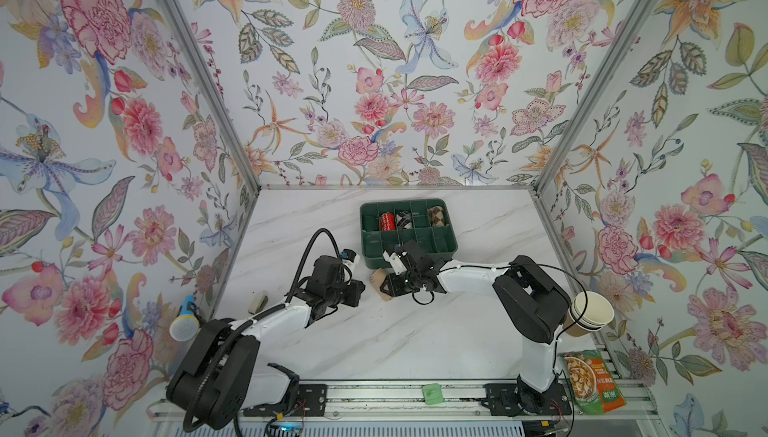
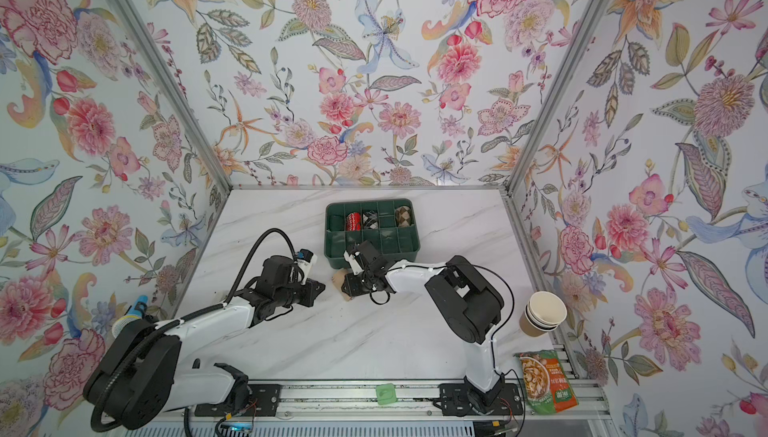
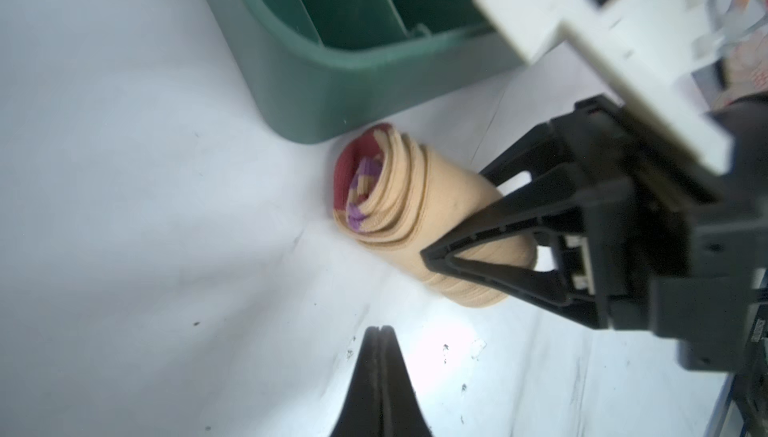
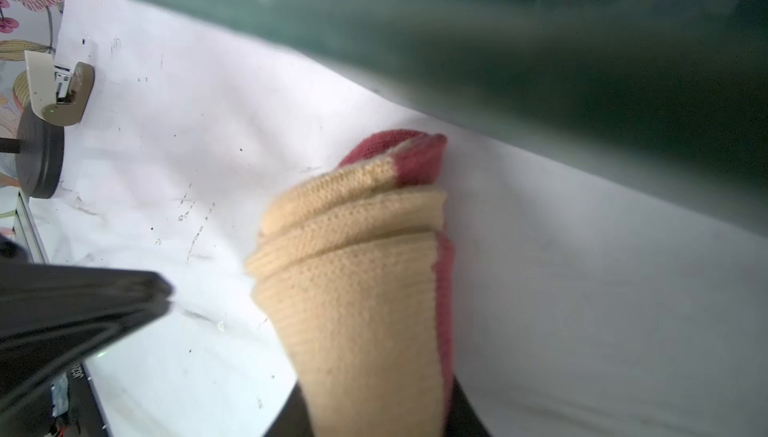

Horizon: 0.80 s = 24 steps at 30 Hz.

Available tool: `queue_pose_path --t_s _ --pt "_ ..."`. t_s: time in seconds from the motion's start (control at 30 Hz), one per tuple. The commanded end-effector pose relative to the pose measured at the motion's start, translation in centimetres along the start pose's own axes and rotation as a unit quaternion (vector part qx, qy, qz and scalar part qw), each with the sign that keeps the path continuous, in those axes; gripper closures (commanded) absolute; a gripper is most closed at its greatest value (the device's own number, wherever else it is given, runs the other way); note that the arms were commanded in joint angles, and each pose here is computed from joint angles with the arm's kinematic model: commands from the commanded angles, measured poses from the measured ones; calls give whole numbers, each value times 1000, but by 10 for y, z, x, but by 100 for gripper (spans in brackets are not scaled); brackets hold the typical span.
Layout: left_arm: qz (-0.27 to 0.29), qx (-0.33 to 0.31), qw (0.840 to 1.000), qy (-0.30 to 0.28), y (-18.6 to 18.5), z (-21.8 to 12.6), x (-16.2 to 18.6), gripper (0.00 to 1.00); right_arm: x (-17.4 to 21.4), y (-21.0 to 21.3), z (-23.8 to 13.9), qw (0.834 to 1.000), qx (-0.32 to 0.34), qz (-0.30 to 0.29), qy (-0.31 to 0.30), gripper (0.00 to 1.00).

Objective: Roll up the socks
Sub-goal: 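Move the rolled cream sock toward the green tray with both grippers, then open the left gripper and draw it back while right lifts the rolled sock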

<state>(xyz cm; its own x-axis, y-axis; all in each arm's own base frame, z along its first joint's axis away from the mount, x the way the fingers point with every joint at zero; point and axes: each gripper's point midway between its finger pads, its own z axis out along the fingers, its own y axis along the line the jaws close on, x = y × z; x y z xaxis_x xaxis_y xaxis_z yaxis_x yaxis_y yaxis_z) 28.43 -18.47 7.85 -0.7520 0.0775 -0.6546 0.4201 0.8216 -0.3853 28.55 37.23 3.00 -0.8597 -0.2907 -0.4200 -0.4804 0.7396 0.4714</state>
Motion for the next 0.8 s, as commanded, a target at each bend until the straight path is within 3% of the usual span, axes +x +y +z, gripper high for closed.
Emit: queue_pose_path --t_s 0.0,0.3,0.6,0.77 --pt "-6 -3 1000 7 4 -12 8 100 50 -28 10 995 48 26 81 86" --pt "-15 13 999 -33 2 -18 -4 100 52 -24 7 996 41 32 79 98" --pt "-29 26 995 -97 -1 -22 -27 100 37 -7 -14 998 16 27 49 98" --pt "-27 15 994 -103 3 -23 -29 100 32 0 -36 999 9 25 29 98"
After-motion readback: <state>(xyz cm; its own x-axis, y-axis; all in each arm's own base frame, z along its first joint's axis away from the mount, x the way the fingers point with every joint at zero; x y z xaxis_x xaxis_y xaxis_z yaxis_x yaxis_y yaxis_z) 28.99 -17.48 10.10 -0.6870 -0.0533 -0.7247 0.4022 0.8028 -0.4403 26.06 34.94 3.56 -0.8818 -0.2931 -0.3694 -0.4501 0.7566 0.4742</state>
